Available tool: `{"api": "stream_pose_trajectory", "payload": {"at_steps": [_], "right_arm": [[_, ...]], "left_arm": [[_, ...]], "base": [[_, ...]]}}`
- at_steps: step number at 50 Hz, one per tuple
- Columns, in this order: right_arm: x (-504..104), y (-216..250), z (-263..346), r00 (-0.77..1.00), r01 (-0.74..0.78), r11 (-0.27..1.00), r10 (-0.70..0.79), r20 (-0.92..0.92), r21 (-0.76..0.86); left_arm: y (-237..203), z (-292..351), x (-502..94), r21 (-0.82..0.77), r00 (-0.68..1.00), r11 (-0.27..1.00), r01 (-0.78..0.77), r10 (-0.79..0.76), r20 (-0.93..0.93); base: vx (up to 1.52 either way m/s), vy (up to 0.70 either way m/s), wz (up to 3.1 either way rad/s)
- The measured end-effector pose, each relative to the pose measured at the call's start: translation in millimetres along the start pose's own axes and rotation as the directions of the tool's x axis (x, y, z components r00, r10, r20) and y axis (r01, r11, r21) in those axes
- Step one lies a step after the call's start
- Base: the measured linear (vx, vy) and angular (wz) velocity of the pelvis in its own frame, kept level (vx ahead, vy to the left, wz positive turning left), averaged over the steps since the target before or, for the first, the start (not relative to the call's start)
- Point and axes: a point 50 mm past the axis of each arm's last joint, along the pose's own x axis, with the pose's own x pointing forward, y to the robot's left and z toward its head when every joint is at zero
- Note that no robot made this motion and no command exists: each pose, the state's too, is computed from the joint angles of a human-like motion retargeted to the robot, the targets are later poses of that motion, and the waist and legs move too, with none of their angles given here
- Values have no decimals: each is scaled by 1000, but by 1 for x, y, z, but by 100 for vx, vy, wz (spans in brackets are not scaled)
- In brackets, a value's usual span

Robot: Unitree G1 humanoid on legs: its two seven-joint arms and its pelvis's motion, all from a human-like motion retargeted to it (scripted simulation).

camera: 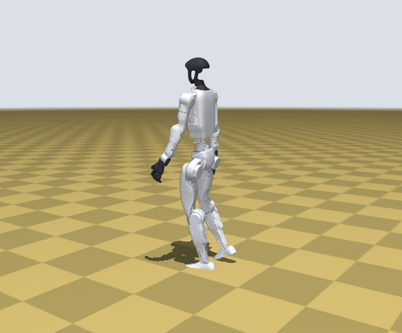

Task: Walk run

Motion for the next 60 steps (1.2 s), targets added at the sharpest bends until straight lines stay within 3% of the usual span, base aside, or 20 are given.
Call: {"api": "stream_pose_trajectory", "payload": {"at_steps": [12,19,25,35,46,53,60], "right_arm": [[-30,-27,-94,947,14,1000,-21,-321,-25],[-35,-20,-106,934,-46,999,46,-355,9],[-31,-16,-99,936,-68,998,61,-346,-8],[-2,-3,-9,997,-13,1000,12,-80,-15],[-8,23,171,908,-81,997,68,415,15],[-36,34,244,770,-44,999,40,637,-9],[-42,48,252,733,-71,997,64,677,-17]], "left_arm": [[36,107,6,-16,948,996,-89,90,304],[31,109,6,-5,947,997,-73,71,312],[14,71,8,12,978,1000,-26,23,208],[-13,-63,-19,6,987,1000,27,-26,-159],[-64,-176,-87,-190,843,979,69,-159,-513],[-80,-200,-111,-289,780,955,59,-225,-583],[-82,-203,-114,-370,781,929,8,-237,-578]], "base": [[38,-3,32],[49,-15,32],[58,-19,28],[51,-15,1],[28,-6,7],[39,1,-25],[54,12,-36]]}}
